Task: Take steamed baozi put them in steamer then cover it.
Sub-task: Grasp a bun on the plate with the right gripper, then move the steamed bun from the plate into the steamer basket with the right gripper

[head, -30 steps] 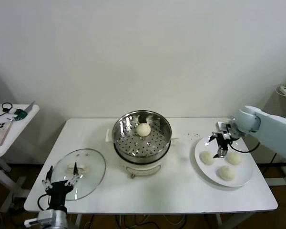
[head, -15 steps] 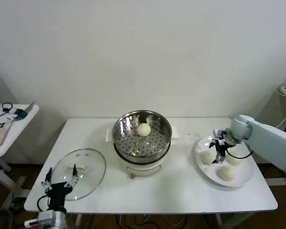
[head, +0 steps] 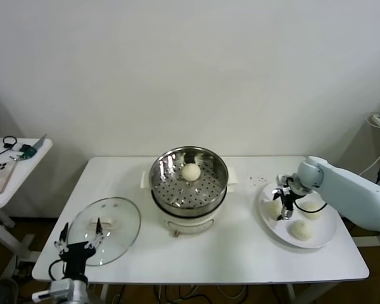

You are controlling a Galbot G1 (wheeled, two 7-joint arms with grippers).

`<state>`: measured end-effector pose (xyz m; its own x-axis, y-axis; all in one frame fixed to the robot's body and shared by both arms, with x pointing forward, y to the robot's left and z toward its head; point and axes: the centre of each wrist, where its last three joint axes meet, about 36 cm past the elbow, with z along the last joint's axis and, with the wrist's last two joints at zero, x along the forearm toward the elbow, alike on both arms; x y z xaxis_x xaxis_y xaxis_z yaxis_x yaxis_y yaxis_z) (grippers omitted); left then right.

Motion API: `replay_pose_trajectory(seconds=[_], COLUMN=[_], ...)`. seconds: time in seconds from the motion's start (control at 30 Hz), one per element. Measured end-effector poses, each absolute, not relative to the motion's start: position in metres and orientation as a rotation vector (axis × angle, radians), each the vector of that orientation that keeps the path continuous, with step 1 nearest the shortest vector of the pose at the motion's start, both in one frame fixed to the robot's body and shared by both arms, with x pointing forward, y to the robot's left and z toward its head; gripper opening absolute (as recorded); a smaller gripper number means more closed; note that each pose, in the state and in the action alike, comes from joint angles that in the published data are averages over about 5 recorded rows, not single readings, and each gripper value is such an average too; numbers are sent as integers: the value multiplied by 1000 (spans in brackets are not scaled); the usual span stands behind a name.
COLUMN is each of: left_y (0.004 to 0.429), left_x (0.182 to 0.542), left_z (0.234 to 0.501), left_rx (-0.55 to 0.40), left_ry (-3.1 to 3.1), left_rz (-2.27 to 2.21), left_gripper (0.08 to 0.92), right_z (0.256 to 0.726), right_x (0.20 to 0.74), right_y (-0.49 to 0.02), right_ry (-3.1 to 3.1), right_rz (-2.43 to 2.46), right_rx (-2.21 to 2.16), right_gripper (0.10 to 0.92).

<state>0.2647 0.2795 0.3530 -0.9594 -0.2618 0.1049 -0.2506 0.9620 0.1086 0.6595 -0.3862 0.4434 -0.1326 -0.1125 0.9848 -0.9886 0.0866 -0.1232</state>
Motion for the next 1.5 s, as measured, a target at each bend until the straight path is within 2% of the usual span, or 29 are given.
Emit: replay_pose_trajectory(seconds=[0.17,0.43,0.6,0.8,1.13,1.33,1.5], left_y=[279,279,278,273,265,262,260], left_x=[265,264,264,267,269,270,271], left_z=[353,354,354,356,355,358,362], left_rx=[394,396,390,372,344,306,261], left_ry=[-2994,-2994,-2996,-3003,-3019,-3036,-3051], left_rz=[-143,-144,-143,-147,-174,-218,-255], left_gripper=[823,823,823,823,823,823,823], right_z=[445,466,507,578,689,714,712], right_x=[660,664,674,691,703,700,699], right_y=[-388,-392,-393,-378,-316,-261,-212], right_ry=[-1437,-1477,-1534,-1610,-1736,-1755,-1736], right_rz=[1179,1173,1180,1210,1267,1271,1257], right_rx=[1169,1150,1138,1152,1221,1298,1355], right_gripper=[687,670,671,678,684,687,687])
